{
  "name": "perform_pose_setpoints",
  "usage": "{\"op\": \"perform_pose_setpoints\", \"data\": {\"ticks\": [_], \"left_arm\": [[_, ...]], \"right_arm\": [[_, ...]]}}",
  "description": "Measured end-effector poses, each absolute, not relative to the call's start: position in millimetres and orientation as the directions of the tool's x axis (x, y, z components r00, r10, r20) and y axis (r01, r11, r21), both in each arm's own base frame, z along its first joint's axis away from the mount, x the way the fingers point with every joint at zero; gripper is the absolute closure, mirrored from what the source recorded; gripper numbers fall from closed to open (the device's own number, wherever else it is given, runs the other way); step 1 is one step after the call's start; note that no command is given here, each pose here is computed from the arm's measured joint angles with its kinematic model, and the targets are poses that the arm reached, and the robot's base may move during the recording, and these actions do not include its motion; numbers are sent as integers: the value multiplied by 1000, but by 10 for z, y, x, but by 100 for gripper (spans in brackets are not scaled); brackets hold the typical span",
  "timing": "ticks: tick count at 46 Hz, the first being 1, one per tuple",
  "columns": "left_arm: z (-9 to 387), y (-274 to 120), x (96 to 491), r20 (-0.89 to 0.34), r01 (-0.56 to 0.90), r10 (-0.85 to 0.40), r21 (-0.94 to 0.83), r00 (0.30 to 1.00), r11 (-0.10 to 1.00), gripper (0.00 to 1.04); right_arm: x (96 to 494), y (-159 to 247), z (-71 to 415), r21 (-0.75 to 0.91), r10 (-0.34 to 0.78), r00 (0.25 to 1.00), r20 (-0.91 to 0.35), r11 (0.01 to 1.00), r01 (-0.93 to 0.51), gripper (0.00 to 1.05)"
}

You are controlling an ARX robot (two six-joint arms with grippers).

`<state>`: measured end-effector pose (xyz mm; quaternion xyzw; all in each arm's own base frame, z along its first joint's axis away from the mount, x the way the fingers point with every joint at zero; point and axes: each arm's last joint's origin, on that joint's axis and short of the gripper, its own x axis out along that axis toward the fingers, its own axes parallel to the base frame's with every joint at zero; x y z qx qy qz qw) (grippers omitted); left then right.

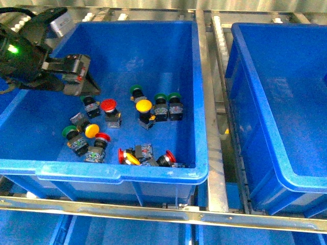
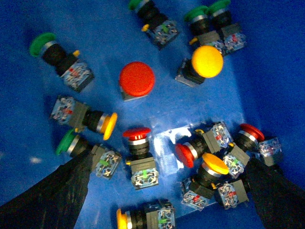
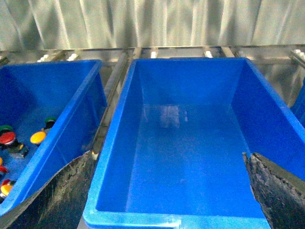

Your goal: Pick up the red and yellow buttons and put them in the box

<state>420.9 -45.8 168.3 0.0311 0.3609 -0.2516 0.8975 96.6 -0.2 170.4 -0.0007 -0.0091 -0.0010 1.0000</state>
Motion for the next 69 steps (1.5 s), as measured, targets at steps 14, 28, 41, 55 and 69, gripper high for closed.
{"op": "perform_pose_setpoints", "data": {"ticks": [14,28,41,55,69], "left_arm": [[1467,-935,4464,-685,631,-499,-73,531,772,8],[1173,-1116,4738,-694,690,-480,33,536,723,8],[1058,-1317,4926,-687,759,-521,68,507,648,8],[822,-1476,5060,-703,795,-538,64,465,603,8],[682,-1474,5232,-704,789,-532,66,471,611,8]], "right_arm": [[966,-2,1704,-1,-2,1000,18,1000,2,7],[966,-2,1704,-1,-2,1000,18,1000,2,7],[966,-2,1704,-1,-2,1000,18,1000,2,7],[966,-2,1704,-1,-2,1000,18,1000,2,7],[966,-2,1704,-1,-2,1000,18,1000,2,7]]}}
